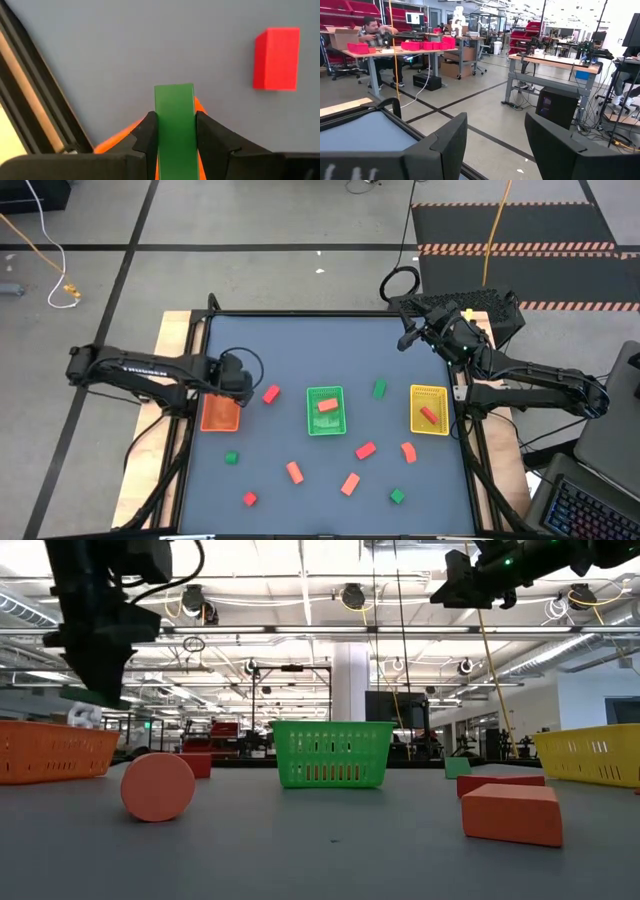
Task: Sort & place blocks by color
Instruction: Put the green block into the orange bin, then put the red block into the yellow bin
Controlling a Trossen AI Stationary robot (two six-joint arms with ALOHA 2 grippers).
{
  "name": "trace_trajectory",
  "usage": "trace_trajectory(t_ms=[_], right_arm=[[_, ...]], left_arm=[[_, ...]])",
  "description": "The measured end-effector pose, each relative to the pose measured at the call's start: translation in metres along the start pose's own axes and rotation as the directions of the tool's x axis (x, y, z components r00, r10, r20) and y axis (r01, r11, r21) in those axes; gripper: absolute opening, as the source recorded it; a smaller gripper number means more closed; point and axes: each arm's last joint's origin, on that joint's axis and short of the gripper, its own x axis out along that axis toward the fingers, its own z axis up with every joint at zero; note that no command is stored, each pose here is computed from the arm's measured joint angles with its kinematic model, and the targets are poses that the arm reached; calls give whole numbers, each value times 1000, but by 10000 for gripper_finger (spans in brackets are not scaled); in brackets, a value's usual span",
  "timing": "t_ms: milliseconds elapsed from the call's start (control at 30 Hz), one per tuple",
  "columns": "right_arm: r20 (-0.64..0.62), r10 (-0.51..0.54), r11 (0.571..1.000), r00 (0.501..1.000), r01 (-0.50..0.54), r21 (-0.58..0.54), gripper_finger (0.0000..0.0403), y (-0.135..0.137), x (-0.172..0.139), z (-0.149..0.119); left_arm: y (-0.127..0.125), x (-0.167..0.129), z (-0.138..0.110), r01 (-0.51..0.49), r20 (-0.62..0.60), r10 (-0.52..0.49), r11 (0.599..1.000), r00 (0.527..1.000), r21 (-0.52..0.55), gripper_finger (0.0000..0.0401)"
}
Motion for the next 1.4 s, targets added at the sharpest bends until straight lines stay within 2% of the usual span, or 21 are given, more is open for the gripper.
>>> trace_trajectory(t_ms=[300, 700, 1133, 1400], right_arm=[[-5, 0, 1000, 1000, 0, -3, 196, 0, 0, -1], [-5, 1, 1000, 1000, -1, -3, 196, 0, 0, -1], [-5, 1, 1000, 1000, -1, -3, 196, 0, 0, -1], [-5, 1, 1000, 1000, -1, -3, 196, 0, 0, -1]], left_arm=[[-5, -8, -25, -33, -55, 33, 999, 998, -6, 105], [-9, -11, -34, -12, -45, 11, 1000, 999, -17, 108], [-9, -11, -34, -12, -45, 11, 999, 999, -30, 235], [-10, -11, -32, -1, -38, 0, 1000, 999, -24, 265]])
